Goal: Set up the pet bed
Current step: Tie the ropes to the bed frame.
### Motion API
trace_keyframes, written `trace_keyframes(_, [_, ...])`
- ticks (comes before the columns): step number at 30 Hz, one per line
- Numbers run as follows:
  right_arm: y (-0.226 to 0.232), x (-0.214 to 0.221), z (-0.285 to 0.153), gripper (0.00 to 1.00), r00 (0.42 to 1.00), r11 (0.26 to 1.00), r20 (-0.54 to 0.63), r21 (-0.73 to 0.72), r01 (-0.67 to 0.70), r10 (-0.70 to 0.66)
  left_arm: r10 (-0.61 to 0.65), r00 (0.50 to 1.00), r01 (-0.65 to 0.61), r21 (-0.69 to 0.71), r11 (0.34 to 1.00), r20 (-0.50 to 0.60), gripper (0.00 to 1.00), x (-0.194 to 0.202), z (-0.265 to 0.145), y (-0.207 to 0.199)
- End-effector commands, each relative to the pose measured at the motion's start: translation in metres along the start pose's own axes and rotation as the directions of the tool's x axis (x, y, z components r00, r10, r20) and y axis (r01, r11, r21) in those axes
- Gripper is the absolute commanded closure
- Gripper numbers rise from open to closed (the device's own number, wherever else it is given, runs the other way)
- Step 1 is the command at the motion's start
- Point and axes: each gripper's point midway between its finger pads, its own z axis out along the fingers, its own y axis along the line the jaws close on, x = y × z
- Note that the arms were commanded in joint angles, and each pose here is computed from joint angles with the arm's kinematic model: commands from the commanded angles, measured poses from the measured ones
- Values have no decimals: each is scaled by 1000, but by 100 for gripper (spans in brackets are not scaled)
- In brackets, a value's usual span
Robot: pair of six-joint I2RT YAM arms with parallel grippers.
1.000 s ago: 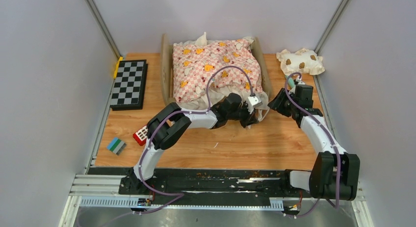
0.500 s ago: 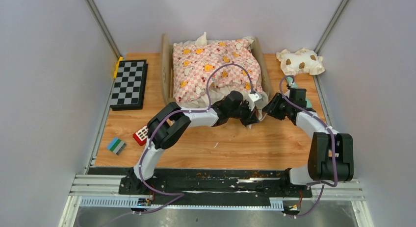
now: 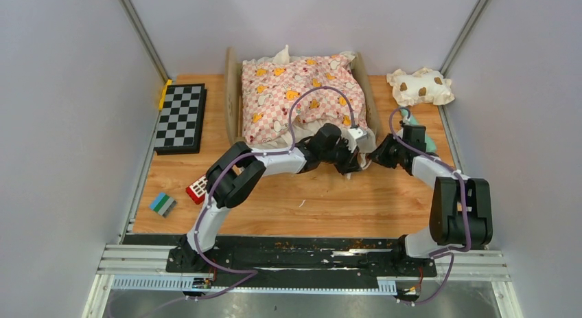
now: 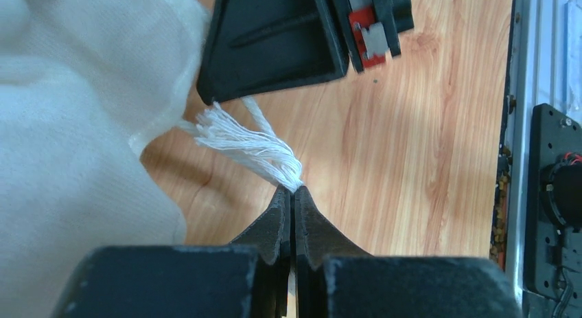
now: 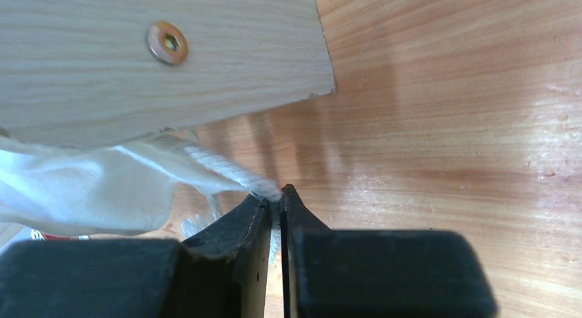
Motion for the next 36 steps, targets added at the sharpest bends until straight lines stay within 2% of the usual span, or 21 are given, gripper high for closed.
trace_keyframes(1, [7, -4, -7, 92, 999, 999, 47, -39, 19, -17, -48, 999, 48, 45, 998, 9, 100, -19, 2, -4])
trace_keyframes(5, [12, 0, -18, 94, 998, 998, 60, -59, 31, -27, -105, 994, 104, 50, 993, 21, 100, -25, 4, 4])
trace_keyframes(18, [34, -10, -56, 94, 988, 991, 132, -96, 97, -84, -129, 991, 129, -6, 992, -38, 100, -22, 13, 18])
trace_keyframes(26, [51, -15, -59, 92, 989, 980, 118, -166, 112, -93, -111, 993, 113, 26, 993, -50, 100, -24, 19, 14])
trace_keyframes(36, [53, -13, -60, 89, 989, 978, 115, -177, 108, -88, -37, 999, 39, 55, 998, -33, 100, -25, 29, 3])
